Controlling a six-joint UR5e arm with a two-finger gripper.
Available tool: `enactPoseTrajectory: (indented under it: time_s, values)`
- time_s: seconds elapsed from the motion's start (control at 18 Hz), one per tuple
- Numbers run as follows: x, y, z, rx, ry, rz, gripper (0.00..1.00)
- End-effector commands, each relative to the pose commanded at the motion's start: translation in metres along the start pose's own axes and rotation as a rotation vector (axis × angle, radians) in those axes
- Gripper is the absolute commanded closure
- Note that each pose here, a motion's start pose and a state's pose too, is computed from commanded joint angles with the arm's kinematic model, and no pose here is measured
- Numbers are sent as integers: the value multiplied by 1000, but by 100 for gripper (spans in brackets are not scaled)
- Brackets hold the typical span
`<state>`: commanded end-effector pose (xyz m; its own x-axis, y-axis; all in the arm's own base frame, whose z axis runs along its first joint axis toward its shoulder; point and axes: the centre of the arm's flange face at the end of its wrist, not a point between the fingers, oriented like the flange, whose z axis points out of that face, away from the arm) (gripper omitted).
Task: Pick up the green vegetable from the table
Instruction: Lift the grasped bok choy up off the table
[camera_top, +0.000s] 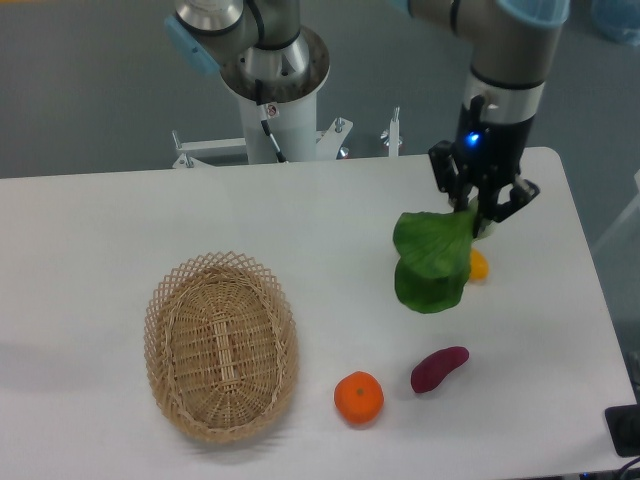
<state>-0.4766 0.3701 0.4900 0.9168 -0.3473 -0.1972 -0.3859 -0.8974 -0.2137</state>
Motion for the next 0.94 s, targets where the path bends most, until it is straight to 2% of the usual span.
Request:
enactPoseTrajectory:
  time_s: [0.94]
  values:
    - [-1, 3, 2, -4, 0, -5, 67]
